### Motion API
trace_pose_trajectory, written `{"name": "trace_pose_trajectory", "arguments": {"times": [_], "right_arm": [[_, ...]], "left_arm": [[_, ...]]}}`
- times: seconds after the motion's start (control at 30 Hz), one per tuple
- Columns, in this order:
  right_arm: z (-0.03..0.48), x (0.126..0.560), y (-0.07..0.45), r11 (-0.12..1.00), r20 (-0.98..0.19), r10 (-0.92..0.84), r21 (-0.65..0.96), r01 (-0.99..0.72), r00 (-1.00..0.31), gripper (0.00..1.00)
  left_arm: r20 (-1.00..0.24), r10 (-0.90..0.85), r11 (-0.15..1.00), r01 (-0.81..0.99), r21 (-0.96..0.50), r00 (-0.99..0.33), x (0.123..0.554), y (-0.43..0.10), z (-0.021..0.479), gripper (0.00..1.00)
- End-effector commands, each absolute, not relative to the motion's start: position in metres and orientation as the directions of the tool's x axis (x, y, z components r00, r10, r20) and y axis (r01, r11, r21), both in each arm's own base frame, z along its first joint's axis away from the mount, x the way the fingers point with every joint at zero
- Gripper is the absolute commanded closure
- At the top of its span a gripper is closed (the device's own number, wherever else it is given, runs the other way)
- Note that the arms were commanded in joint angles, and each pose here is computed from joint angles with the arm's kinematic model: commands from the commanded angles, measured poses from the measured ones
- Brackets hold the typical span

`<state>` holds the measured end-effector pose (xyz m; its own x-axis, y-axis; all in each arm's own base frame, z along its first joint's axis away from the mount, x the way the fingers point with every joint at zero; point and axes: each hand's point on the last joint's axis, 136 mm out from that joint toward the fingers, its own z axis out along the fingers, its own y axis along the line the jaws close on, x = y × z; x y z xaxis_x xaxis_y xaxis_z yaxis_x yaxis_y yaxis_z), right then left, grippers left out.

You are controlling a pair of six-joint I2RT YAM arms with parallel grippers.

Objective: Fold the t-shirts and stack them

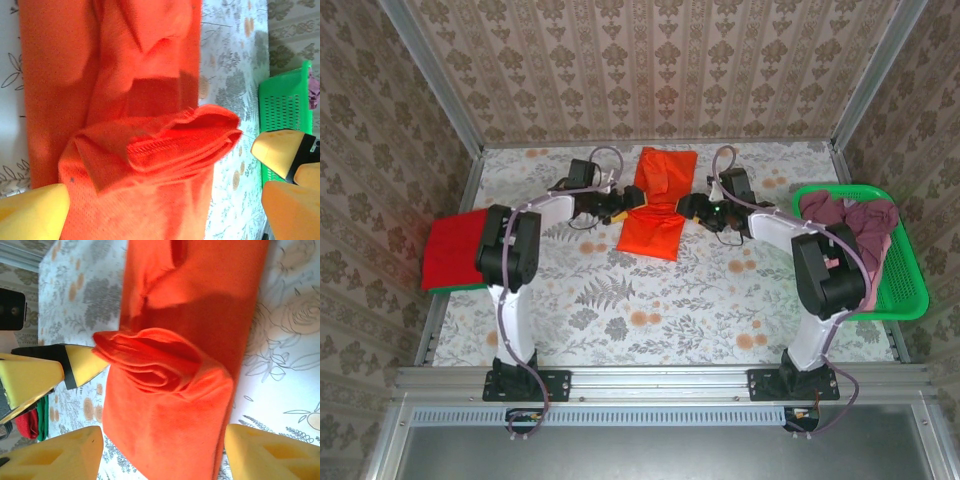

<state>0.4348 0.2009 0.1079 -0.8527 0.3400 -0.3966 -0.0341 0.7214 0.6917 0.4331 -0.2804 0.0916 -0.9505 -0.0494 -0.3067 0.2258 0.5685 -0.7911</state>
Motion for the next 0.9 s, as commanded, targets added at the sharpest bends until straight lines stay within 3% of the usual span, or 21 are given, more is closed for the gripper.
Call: {"name": "trace_pose_trajectory", "arguments": {"times": [0.0,0.3,0.6,0.87], "right_arm": [[0.119,0.429,0.217,0.757,-0.505,0.264,0.636,-0.148,-0.822,0.34],[0.1,0.428,0.297,0.693,-0.458,0.193,0.69,-0.209,-0.868,0.35],[0.076,0.488,0.281,0.782,-0.491,0.238,0.609,-0.134,-0.838,0.36],[0.072,0.512,0.253,0.835,-0.512,0.248,0.543,-0.086,-0.822,0.36]], "left_arm": [[-0.442,-0.102,0.556,0.318,-0.768,-0.891,0.44,-0.27,0.136,0.0],[-0.446,-0.211,0.618,0.235,-0.751,-0.87,0.399,-0.226,0.119,0.0],[-0.443,-0.17,0.646,0.24,-0.725,-0.88,0.379,-0.229,0.102,0.0],[-0.476,-0.021,0.619,0.363,-0.697,-0.879,0.386,-0.289,0.101,0.25]]}}
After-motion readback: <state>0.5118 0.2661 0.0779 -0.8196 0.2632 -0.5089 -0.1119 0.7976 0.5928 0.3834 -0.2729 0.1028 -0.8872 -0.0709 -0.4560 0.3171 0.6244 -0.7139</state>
